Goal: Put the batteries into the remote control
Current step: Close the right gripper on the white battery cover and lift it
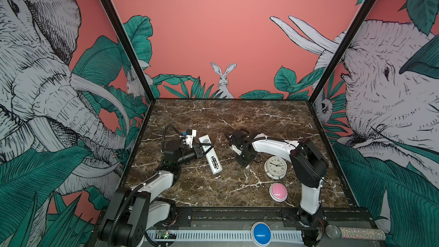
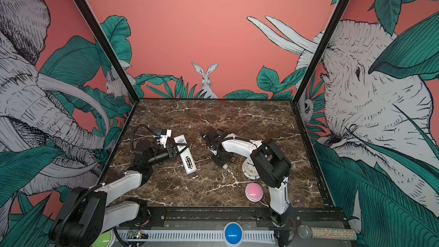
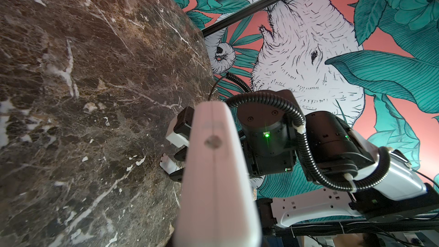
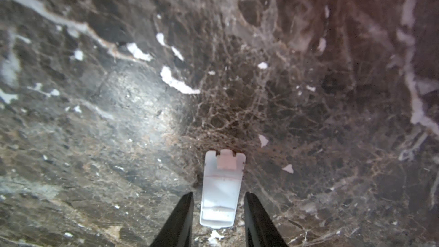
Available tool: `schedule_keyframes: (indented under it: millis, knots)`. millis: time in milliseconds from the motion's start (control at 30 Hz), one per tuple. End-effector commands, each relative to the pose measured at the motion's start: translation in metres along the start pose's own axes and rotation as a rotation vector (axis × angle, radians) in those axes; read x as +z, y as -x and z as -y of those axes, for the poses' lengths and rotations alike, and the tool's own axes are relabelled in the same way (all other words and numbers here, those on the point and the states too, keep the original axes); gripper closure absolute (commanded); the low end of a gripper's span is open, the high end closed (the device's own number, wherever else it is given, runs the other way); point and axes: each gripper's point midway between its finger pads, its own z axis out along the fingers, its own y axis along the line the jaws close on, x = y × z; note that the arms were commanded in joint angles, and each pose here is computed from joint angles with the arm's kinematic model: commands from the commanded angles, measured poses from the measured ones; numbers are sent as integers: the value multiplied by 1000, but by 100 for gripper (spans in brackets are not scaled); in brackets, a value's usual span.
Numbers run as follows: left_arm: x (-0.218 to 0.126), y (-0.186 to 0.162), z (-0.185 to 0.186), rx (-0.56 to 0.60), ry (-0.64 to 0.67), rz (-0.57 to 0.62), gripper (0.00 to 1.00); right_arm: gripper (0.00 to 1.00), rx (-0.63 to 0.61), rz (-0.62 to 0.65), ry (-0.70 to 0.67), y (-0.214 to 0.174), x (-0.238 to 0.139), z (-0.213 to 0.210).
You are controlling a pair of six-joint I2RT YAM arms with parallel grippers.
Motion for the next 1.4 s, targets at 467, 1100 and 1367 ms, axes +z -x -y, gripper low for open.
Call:
schedule_keyframes:
  millis: [467, 1100, 1367]
  knots:
    - [-4, 2, 12, 41, -38, 9, 100, 66, 3, -18, 11, -3, 7, -5]
    - [-4, 3, 12, 42, -38, 11, 100, 66, 5, -70, 1, -20, 24, -3]
    - [-4, 2, 11, 41, -35, 11, 100, 70, 4, -78, 1, -22, 27, -3]
